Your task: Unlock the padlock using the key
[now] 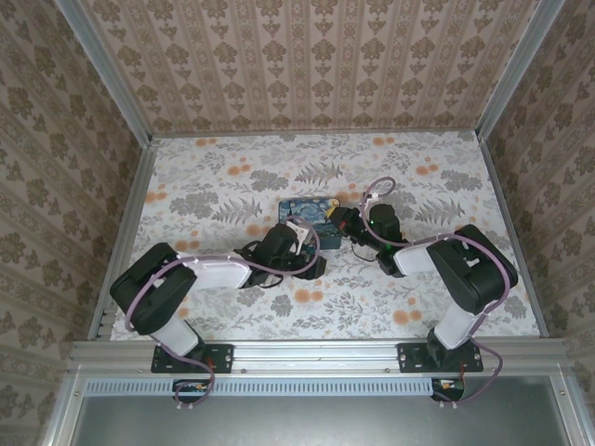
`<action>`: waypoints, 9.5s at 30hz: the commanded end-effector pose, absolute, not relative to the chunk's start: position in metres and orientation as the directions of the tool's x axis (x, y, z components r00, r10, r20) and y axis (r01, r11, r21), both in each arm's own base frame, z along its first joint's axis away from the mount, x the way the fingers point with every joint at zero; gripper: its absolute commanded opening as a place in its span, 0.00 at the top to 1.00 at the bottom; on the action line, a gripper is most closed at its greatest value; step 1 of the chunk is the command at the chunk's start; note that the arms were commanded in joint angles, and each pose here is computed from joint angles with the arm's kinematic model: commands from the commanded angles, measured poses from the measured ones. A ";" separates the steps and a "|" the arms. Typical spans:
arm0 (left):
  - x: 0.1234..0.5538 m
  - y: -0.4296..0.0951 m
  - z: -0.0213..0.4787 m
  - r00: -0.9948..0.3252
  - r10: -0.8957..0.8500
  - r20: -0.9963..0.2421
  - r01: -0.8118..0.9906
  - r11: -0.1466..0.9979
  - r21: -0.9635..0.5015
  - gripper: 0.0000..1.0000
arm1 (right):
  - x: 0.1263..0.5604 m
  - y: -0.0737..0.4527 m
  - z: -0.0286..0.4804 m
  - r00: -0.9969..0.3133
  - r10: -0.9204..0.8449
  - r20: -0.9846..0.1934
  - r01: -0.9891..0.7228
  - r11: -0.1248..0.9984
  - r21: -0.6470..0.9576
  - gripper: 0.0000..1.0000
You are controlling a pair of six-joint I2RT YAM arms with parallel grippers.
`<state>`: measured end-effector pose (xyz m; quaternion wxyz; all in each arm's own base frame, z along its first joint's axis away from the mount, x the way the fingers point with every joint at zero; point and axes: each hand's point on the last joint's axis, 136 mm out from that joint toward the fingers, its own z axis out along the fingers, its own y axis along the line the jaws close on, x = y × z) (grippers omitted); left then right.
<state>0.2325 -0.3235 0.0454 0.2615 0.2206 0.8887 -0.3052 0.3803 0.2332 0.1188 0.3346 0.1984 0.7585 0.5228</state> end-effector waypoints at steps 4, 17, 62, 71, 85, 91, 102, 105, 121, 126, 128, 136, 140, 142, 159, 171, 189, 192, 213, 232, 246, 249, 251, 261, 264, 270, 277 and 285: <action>0.267 -0.333 0.053 -0.699 0.176 -0.694 0.565 0.731 -0.383 0.22 | 0.391 0.234 0.129 -0.696 0.663 -0.274 -0.083 0.305 0.949 1.00; 0.287 -0.342 0.038 -0.643 0.184 -0.743 0.596 0.730 -0.335 0.26 | 0.392 0.233 0.120 -0.705 0.661 -0.256 -0.066 0.297 0.952 1.00; 0.296 -0.366 0.076 -0.694 -0.016 -0.719 0.586 0.567 -0.578 0.30 | 0.393 0.231 0.105 -0.703 0.669 -0.241 -0.030 0.310 0.950 1.00; 0.304 -0.362 0.072 -0.739 -0.094 -0.667 0.529 0.532 -0.661 0.31 | 0.395 0.231 0.103 -0.702 0.672 -0.236 -0.024 0.309 0.951 1.00; 0.300 -0.365 0.066 -0.766 -0.129 -0.630 0.501 0.495 -0.710 0.33 | 0.396 0.231 0.098 -0.700 0.678 -0.225 -0.013 0.303 0.953 1.00; 0.299 -0.362 0.088 -0.758 -0.205 -0.619 0.491 0.444 -0.749 0.36 | 0.396 0.231 0.097 -0.700 0.680 -0.219 -0.011 0.296 0.955 1.00; 0.305 -0.358 0.075 -0.776 -0.291 -0.559 0.423 0.417 -0.804 0.37 | 0.394 0.230 0.094 -0.699 0.682 -0.215 -0.005 0.296 0.955 1.00; 0.305 -0.358 0.077 -0.777 -0.308 -0.550 0.416 0.404 -0.814 0.37 | 0.394 0.230 0.095 -0.700 0.681 -0.216 -0.008 0.295 0.956 1.00; 0.306 -0.357 0.088 -0.765 -0.363 -0.532 0.388 0.400 -0.831 0.40 | 0.393 0.229 0.092 -0.699 0.683 -0.212 -0.003 0.294 0.956 1.00; 0.311 -0.354 0.079 -0.767 -0.392 -0.508 0.347 0.414 -0.842 0.42 | 0.393 0.229 0.092 -0.697 0.685 -0.211 -0.001 0.294 0.956 1.00; 0.311 -0.353 0.080 -0.764 -0.400 -0.506 0.342 0.413 -0.844 0.45 | 0.393 0.228 0.091 -0.698 0.685 -0.210 0.001 0.294 0.956 1.00; 0.302 -0.362 0.098 -0.764 -0.392 -0.512 0.375 0.375 -0.848 0.43 | 0.393 0.228 0.090 -0.697 0.686 -0.209 0.002 0.293 0.956 1.00; 0.300 -0.366 0.098 -0.767 -0.389 -0.511 0.377 0.371 -0.849 0.43 | 0.393 0.228 0.088 -0.697 0.687 -0.206 0.004 0.290 0.957 1.00; 0.300 -0.366 0.099 -0.767 -0.395 -0.506 0.372 0.369 -0.852 0.43 | 0.394 0.228 0.088 -0.697 0.688 -0.204 0.005 0.290 0.957 1.00; 0.314 -0.358 0.104 -0.747 -0.503 -0.435 0.283 0.351 -0.893 0.43 | 0.393 0.227 0.086 -0.695 0.691 -0.199 0.008 0.285 0.959 1.00; 0.312 -0.361 0.130 -0.743 -0.527 -0.412 0.295 0.294 -0.909 0.45 | 0.394 0.226 0.086 -0.693 0.695 -0.193 0.008 0.275 0.962 1.00; 0.313 -0.350 0.069 -0.769 -0.510 -0.385 0.194 0.389 -0.901 0.42 | 0.393 0.221 0.084 -0.688 0.701 -0.188 0.017 0.274 0.962 1.00; 0.313 -0.349 0.065 -0.772 -0.505 -0.386 0.190 0.395 -0.899 0.42 | 0.393 0.221 0.083 -0.688 0.702 -0.186 0.019 0.274 0.962 1.00; 0.315 -0.353 0.034 -0.780 -0.452 -0.433 0.209 0.463 -0.861 0.52 | 0.393 0.219 0.081 -0.687 0.704 -0.181 0.024 0.272 0.962 1.00; 0.316 -0.342 0.020 -0.756 -0.418 -0.504 0.216 0.567 -0.795 0.67 | 0.392 0.218 0.076 -0.686 0.705 -0.178 0.034 0.275 0.961 1.00; 0.319 -0.342 0.018 -0.775 -0.362 -0.518 0.194 0.644 -0.740 0.81 | 0.392 0.218 0.074 -0.688 0.704 -0.174 0.037 0.273 0.961 1.00; 0.319 -0.343 0.018 -0.780 -0.356 -0.514 0.194 0.643 -0.741 0.85 | 0.392 0.218 0.075 -0.687 0.705 -0.175 0.035 0.272 0.962 1.00; 0.321 -0.343 0.019 -0.784 -0.358 -0.508 0.192 0.638 -0.746 0.87 | 0.392 0.218 0.076 -0.688 0.704 -0.175 0.034 0.271 0.962 1.00; 0.319 -0.344 0.037 -0.832 -0.321 -0.452 0.190 0.600 -0.777 1.00 | 0.392 0.221 0.091 -0.702 0.688 -0.182 0.002 0.258 0.966 1.00; 0.316 -0.346 0.044 -0.857 -0.297 -0.421 0.185 0.586 -0.789 1.00 | 0.388 0.225 0.104 -0.718 0.666 -0.199 -0.032 0.254 0.967 1.00; 0.311 -0.346 0.052 -0.905 -0.271 -0.329 0.145 0.532 -0.834 1.00 | 0.370 0.227 0.126 -0.750 0.608 -0.260 -0.099 0.286 0.953 1.00; 0.307 -0.343 0.064 -0.920 -0.252 -0.300 0.128 0.530 -0.838 1.00 | 0.334 0.223 0.134 -0.781 0.549 -0.297 -0.138 0.312 0.940 1.00; 0.304 -0.338 0.080 -0.929 -0.260 -0.265 0.106 0.498 -0.861 1.00 | 0.289 0.219 0.108 -0.807 0.518 -0.283 -0.100 0.353 0.930 1.00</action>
